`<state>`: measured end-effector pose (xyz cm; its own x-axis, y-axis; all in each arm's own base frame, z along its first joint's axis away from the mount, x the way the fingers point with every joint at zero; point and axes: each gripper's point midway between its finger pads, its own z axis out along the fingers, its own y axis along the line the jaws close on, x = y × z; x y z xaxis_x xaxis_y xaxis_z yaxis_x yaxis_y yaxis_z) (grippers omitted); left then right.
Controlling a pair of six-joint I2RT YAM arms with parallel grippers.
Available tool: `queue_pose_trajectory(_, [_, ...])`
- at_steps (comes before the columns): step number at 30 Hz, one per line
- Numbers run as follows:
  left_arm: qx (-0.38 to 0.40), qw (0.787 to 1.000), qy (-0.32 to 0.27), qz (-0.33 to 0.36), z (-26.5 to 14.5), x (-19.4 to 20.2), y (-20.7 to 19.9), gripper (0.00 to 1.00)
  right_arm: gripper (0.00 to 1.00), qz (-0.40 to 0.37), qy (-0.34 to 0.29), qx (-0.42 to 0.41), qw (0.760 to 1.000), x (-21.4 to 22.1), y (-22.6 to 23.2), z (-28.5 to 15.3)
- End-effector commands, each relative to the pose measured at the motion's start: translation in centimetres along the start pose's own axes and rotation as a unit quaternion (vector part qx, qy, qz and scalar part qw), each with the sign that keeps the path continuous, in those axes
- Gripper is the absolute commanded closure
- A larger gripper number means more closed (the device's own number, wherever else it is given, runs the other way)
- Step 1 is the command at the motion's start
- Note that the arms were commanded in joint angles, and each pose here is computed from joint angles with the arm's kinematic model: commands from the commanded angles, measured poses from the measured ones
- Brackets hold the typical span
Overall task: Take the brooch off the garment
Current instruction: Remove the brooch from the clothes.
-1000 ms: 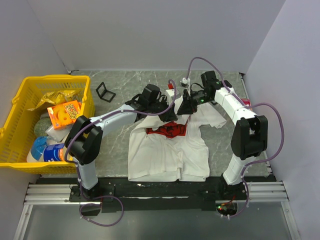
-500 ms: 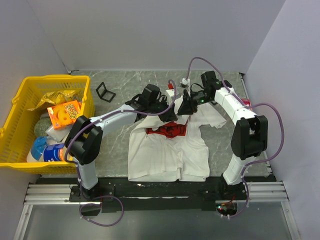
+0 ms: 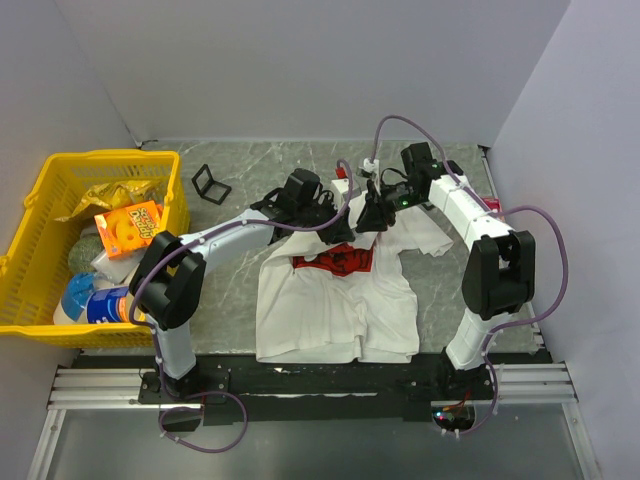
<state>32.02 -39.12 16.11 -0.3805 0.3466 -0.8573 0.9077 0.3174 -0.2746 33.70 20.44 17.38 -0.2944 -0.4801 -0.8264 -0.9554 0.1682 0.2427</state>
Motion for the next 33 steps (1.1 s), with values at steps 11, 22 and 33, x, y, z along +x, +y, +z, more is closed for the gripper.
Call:
queue_pose_trajectory(11, [0.023,1.0,-0.008,0.011,0.2,-0.6,-0.9,0.99,0.76,-0.006,0.003,-0.001,1.0,-0.1,0.0,0.5])
queue_pose_trajectory(22, [0.018,1.0,-0.007,0.01,0.3,-0.3,-0.7,0.89,1.0,-0.005,0.003,-0.024,1.0,0.1,0.9,0.7])
queue_pose_trajectory(33, [0.014,1.0,-0.008,0.012,0.1,-0.4,-0.6,0.76,1.0,0.025,0.003,-0.019,0.999,-0.6,0.2,0.8])
